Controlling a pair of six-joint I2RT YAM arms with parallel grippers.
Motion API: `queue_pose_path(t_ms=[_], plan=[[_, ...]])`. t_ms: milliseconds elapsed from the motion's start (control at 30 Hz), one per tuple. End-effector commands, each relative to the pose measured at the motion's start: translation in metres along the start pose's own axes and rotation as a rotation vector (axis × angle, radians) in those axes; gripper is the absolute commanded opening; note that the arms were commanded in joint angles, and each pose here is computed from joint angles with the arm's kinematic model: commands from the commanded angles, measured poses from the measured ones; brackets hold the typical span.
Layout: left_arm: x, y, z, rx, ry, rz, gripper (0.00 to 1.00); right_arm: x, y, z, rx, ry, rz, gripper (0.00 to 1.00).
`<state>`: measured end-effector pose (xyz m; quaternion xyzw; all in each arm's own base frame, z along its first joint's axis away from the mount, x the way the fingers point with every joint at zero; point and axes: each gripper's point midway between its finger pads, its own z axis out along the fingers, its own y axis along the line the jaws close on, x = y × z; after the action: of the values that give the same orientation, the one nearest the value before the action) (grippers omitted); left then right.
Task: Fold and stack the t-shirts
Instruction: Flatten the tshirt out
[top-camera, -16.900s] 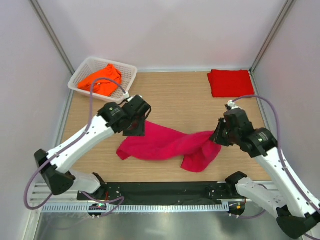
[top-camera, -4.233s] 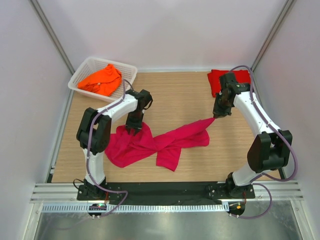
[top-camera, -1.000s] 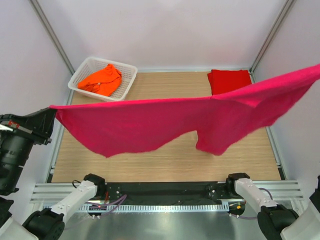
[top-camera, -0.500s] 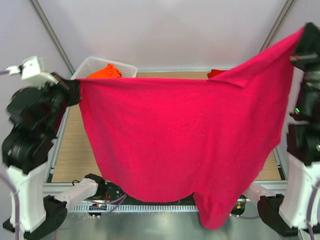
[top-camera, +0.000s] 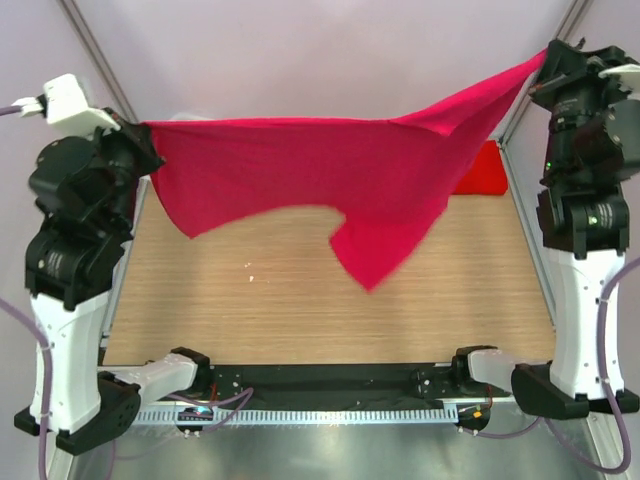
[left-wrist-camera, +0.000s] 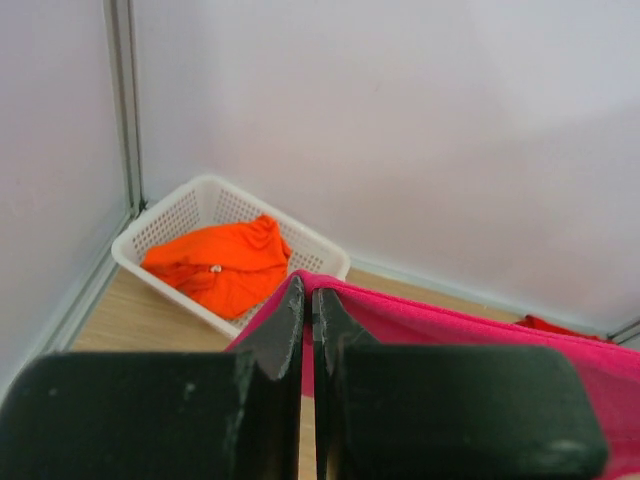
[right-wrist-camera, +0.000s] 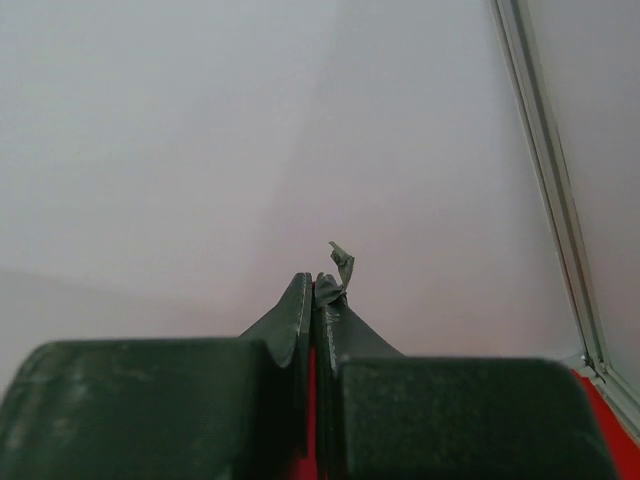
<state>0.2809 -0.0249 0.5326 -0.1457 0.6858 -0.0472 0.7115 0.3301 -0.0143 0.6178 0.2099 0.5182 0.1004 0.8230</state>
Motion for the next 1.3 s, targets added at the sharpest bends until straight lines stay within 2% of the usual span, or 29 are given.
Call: queue_pose_path(t_ms=[0,433,600,733,833,867,933,967,1000,1033,1067,1100,1133,1167,1200,1233,1267], plan=[[-0.062,0.011,-0.039,0.021,-0.183,-0.088,0.00,-0.099,0.014,-0.041,-0.043,-0.252,0.066,0.01],[-0.108,0.043,-0.134,0.098,-0.306,-0.199,0.01,-0.175,0.023,-0.119,-0.118,-0.358,0.137,0.01],[-0.115,0.048,-0.144,0.099,-0.329,-0.198,0.00,-0.191,0.026,-0.128,-0.131,-0.385,0.156,0.01],[-0.108,0.042,-0.126,0.081,-0.310,-0.178,0.00,-0.181,0.027,-0.114,-0.120,-0.365,0.152,0.01],[-0.082,0.031,-0.092,0.057,-0.243,-0.135,0.00,-0.146,0.021,-0.088,-0.087,-0.301,0.129,0.01],[-0.059,0.025,-0.070,0.041,-0.184,-0.103,0.00,-0.118,0.014,-0.074,-0.061,-0.248,0.108,0.01],[-0.034,0.022,-0.048,0.011,-0.137,-0.078,0.00,-0.088,0.008,-0.059,-0.045,-0.205,0.096,0.01],[-0.020,0.021,-0.038,0.000,-0.108,-0.058,0.00,-0.051,-0.002,-0.045,-0.016,-0.138,0.074,0.01],[0.012,0.021,-0.017,-0.031,-0.046,-0.023,0.00,-0.034,-0.007,-0.039,-0.004,-0.107,0.063,0.01],[0.028,0.021,-0.008,-0.048,-0.020,-0.008,0.00,-0.018,-0.010,-0.033,0.001,-0.087,0.060,0.01],[0.049,0.023,0.003,-0.067,0.015,0.014,0.00,0.024,-0.023,-0.023,0.034,-0.013,0.033,0.01],[0.083,0.026,0.019,-0.098,0.073,0.051,0.00,0.041,-0.028,-0.018,0.042,0.006,0.023,0.01],[0.104,0.028,0.028,-0.117,0.109,0.072,0.00,0.061,-0.036,-0.014,0.062,0.037,0.009,0.01],[0.120,0.032,0.036,-0.134,0.139,0.078,0.00,0.101,-0.051,-0.009,0.094,0.109,-0.021,0.01],[0.137,0.032,0.044,-0.139,0.171,0.092,0.00,0.117,-0.056,-0.005,0.101,0.123,-0.031,0.01],[0.174,0.035,0.057,-0.156,0.250,0.132,0.00,0.137,-0.064,-0.002,0.116,0.156,-0.055,0.01],[0.193,0.038,0.065,-0.167,0.288,0.146,0.00,0.165,-0.076,-0.002,0.140,0.207,-0.078,0.01]])
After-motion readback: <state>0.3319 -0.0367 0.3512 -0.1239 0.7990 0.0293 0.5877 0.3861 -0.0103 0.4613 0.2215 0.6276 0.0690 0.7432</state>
